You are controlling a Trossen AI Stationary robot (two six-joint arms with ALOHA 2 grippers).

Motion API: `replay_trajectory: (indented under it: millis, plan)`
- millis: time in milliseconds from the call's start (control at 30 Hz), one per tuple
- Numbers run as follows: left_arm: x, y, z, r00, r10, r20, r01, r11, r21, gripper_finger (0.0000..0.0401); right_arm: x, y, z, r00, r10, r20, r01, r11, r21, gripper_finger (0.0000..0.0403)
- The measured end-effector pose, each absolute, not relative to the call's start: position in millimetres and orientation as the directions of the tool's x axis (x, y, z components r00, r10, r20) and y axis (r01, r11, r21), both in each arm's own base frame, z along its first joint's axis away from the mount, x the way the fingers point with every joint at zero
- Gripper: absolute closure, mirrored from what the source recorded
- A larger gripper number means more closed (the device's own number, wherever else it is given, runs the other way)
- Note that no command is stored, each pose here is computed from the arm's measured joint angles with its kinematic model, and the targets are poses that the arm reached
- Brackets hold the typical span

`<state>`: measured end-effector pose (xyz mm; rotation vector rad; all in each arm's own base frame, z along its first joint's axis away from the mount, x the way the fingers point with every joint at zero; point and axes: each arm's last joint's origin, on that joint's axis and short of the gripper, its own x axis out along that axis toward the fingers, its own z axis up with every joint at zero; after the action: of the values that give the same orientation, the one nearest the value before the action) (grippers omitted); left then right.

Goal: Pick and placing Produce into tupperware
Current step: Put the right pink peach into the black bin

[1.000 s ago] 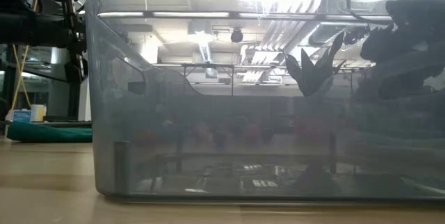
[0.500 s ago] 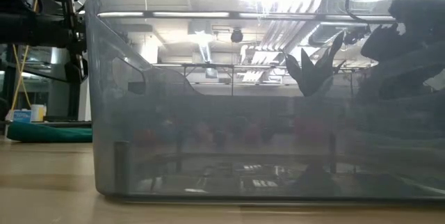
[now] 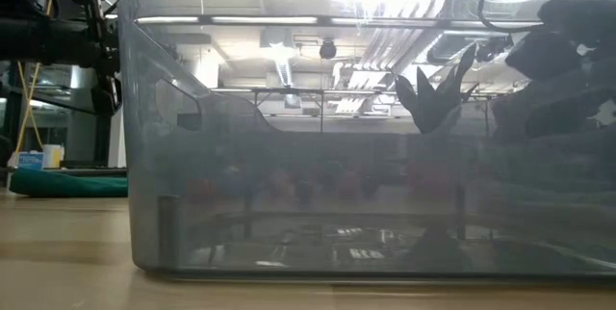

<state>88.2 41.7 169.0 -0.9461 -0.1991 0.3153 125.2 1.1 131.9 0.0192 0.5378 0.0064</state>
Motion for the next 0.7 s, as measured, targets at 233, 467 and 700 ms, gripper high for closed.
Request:
replay_trajectory:
  millis: [233,467,700]
  plan:
    - [88.2,41.7,169.0,0.936,0.350,0.030,-0.177,0.544,-0.820,0.0400,125.2,1.5,131.9,0.859,0.026,-0.512,-0.046,0.999,-0.027,0.0340]
    - [88.2,41.7,169.0,0.936,0.350,0.030,-0.177,0.544,-0.820,0.0400,127.2,1.5,133.1,0.868,0.026,-0.496,-0.037,0.999,-0.013,0.0291]
    - [88.2,41.7,169.1,0.936,0.350,0.030,-0.177,0.544,-0.820,0.0400,134.3,1.5,129.0,0.859,0.026,-0.511,-0.037,0.999,-0.013,0.0288]
